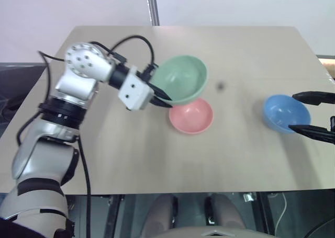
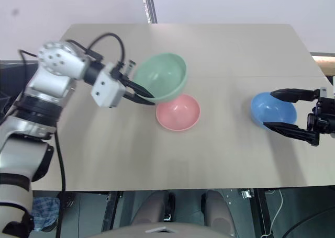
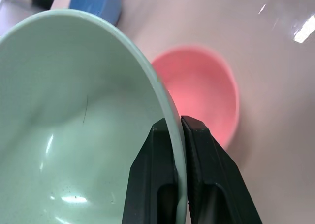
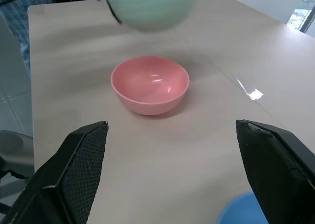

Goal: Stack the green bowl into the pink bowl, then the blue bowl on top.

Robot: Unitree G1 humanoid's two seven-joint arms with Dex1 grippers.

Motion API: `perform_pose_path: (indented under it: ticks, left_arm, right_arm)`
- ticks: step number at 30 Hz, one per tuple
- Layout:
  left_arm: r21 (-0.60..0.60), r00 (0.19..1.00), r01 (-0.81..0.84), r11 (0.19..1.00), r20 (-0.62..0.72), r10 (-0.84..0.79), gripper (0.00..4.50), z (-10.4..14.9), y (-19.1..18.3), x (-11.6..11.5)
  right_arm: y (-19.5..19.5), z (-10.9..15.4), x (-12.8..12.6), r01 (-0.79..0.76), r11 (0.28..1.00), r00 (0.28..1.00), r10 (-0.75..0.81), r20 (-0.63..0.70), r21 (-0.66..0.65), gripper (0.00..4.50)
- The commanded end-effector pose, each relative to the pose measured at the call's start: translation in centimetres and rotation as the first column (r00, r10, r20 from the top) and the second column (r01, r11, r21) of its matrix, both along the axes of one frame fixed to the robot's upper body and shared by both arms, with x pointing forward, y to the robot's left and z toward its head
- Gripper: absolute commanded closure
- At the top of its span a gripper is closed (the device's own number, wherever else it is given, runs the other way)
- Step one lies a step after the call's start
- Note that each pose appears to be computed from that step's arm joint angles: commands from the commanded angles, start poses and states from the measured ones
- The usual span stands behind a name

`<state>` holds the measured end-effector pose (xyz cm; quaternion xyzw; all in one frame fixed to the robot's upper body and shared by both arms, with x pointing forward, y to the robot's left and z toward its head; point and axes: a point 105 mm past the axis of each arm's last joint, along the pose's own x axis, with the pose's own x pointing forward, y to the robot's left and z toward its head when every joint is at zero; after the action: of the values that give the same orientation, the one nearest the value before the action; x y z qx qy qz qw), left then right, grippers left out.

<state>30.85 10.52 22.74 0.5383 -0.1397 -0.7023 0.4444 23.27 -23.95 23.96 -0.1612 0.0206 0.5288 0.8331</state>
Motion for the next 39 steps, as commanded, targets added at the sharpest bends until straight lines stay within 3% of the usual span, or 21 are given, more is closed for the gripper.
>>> perform_pose_path:
  ticks: [1,7,16,24,34,37,39]
  left_arm:
    - [0.035,0.998,0.029,0.999,0.047,-0.031,4.44,1.0,0.3,-0.1]
    - [0.067,1.000,0.018,0.998,0.001,-0.018,4.44,-0.1,1.0,0.0]
    - [0.050,0.999,0.002,0.999,-0.041,0.000,1.42,-0.4,1.7,-0.4]
    - [-0.066,0.995,-0.077,0.995,-0.068,0.073,1.42,1.3,2.2,0.5]
    - [-0.072,0.984,-0.171,0.983,-0.057,0.167,1.42,1.9,4.2,1.1]
    - [-0.115,0.975,-0.201,0.973,-0.117,0.188,1.42,2.5,4.6,0.6]
    - [-0.211,0.944,-0.246,0.946,-0.275,0.184,1.42,4.2,4.8,-0.5]
  right_arm:
    - [0.2,1.2,-0.4,-0.011,1.000,0.999,0.012,0.052,-0.010,0.00]
    - [0.0,1.0,-0.6,0.011,1.000,0.998,-0.010,0.054,-0.011,0.00]
    - [0.0,1.0,-0.6,0.023,1.000,0.998,-0.022,0.060,-0.012,0.00]
    - [-0.1,1.1,-0.4,0.026,1.000,0.998,-0.025,0.060,-0.015,0.00]
    - [0.0,1.1,-0.1,0.018,1.000,0.998,-0.017,0.060,-0.013,0.00]
    - [0.1,1.1,-0.1,0.015,1.000,0.998,-0.015,0.059,-0.012,0.00]
    - [0.1,1.0,-0.1,0.014,1.000,0.998,-0.013,0.056,-0.012,0.00]
